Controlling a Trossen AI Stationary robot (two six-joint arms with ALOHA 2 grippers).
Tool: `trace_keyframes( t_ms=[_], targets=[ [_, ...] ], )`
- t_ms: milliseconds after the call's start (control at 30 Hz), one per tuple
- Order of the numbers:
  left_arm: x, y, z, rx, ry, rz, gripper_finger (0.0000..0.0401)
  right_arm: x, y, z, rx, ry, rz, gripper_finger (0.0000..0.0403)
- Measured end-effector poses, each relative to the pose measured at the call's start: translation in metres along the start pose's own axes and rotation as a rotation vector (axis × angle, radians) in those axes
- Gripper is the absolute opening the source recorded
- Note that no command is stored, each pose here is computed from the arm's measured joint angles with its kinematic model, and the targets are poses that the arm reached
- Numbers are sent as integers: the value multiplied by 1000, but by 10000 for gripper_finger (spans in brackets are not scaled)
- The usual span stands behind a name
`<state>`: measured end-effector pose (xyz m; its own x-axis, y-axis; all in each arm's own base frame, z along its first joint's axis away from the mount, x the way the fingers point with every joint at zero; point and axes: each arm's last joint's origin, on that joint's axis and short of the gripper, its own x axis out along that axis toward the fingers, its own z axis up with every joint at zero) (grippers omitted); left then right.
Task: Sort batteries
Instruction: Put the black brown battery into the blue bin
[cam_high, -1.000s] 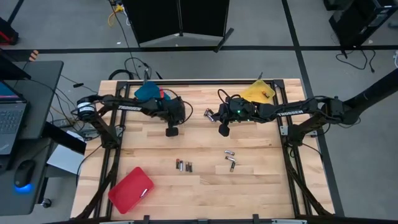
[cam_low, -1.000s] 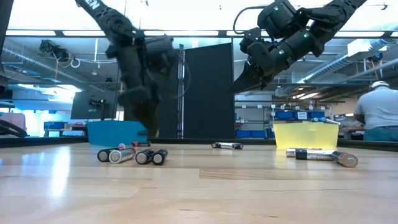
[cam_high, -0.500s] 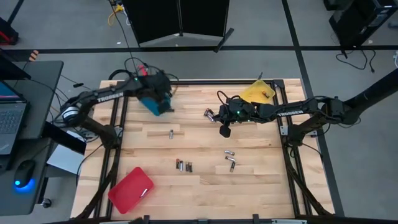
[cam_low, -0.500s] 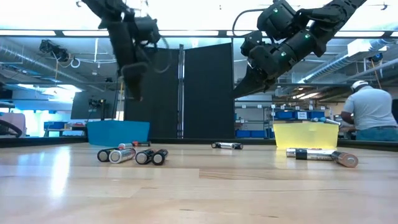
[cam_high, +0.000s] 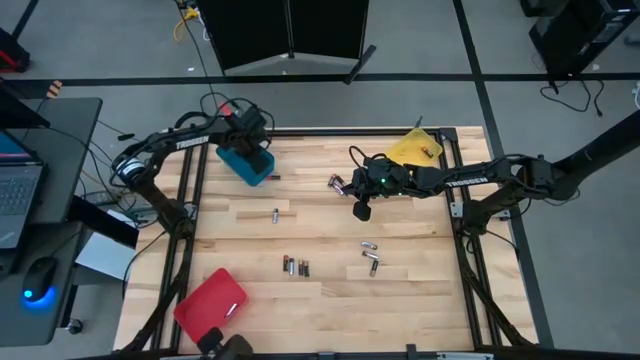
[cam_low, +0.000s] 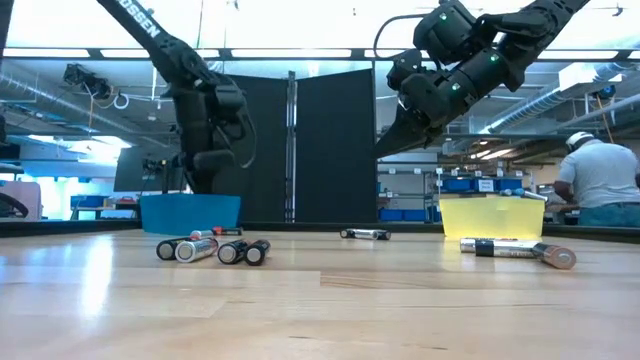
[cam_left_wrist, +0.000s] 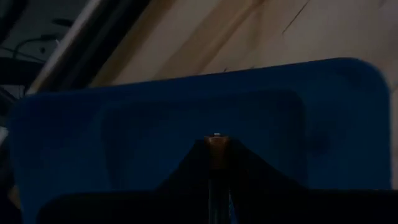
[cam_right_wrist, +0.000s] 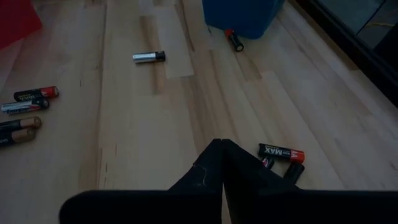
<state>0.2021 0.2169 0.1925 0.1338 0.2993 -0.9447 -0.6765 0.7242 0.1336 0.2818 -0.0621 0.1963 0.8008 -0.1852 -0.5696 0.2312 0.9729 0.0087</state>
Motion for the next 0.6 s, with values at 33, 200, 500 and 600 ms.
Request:
trace_keyframes(
  t_ms=[33,200,500,600],
  targets=[
    [3,0,0,-1,8,0,39,0,0,0,0,0,0,14],
    [18,0,3,-21,26,27,39,0,0,0,2,0,-1,21],
    [42,-3,3,-39,84,25,40,0,0,0,0,0,0,17],
    [40,-2,3,-38,82,25,75,0,0,0,0,0,0,31]
  ],
)
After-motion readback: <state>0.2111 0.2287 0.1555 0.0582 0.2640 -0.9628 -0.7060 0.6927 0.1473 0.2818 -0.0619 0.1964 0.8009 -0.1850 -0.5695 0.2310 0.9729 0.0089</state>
